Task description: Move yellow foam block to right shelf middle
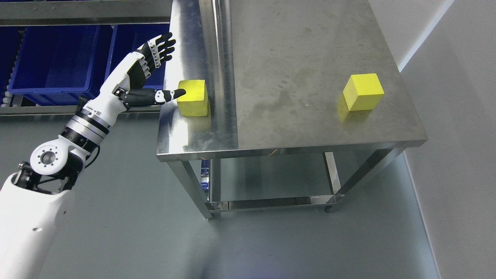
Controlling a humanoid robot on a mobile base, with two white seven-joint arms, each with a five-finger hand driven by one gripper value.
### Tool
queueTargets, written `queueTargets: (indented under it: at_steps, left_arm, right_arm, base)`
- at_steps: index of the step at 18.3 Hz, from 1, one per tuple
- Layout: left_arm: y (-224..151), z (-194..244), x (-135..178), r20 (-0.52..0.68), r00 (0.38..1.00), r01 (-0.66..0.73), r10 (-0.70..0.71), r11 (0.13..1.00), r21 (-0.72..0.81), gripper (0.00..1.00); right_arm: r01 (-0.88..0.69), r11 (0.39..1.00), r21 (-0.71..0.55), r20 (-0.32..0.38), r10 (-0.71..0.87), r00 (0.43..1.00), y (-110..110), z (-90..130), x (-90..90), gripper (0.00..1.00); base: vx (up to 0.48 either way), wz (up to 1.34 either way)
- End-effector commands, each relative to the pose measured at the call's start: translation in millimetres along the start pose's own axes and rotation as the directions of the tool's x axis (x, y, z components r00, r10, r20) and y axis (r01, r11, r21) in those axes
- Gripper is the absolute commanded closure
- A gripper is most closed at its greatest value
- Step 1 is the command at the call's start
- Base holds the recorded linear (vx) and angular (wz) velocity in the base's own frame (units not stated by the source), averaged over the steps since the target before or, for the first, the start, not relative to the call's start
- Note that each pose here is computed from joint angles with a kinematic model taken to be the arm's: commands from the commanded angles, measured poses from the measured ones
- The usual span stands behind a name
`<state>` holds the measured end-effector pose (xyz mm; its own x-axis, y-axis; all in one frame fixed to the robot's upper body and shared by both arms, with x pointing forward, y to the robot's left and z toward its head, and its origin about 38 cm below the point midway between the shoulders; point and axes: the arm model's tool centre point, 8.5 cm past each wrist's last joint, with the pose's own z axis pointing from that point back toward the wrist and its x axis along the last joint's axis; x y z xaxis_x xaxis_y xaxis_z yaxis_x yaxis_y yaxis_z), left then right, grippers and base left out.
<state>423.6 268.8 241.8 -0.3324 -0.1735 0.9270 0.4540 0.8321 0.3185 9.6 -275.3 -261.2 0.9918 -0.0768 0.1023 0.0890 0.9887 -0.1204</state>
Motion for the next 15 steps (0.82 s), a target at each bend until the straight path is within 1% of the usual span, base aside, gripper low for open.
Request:
queueTargets:
  at_steps: [1, 3, 8, 12, 15]
  left_arm:
    - [25, 27, -4, -0.075, 0.991, 0.111, -0.114, 0.993, -0.047, 0.06]
    - [25, 33, -7, -0.086, 0.988, 0.122, -0.127, 0.991, -0.057, 0.06]
    - [18, 54, -30, -0.162, 0.972, 0.155, -0.169, 0.983, -0.094, 0.06]
    - [16, 55, -38, -0.187, 0.956, 0.212, -0.227, 0.973, -0.095, 0.06]
    - [10, 52, -51, -0.209, 0.95, 0.222, -0.234, 0.972, -0.079, 0.06]
  right_arm:
    - [-0.004, 1.0, -0.017, 0.017, 0.004, 1.0, -11, -1, 6.0, 0.0]
    - [-0.004, 1.0, -0.017, 0.019, 0.004, 1.0, -11, -1, 6.2, 0.0]
    - [-0.004, 1.0, -0.017, 0.019, 0.004, 1.0, -11, -1, 6.2, 0.0]
    - [-0.004, 1.0, -0.017, 0.017, 0.004, 1.0, -11, -1, 6.0, 0.0]
    - [-0.004, 1.0, -0.017, 0.019, 0.004, 1.0, -11, -1, 6.2, 0.0]
  base:
    - [0.0, 0.0]
    - [0.0, 0.0]
    - [0.0, 0.0]
    - [0.0, 0.0]
    - [0.0, 0.0]
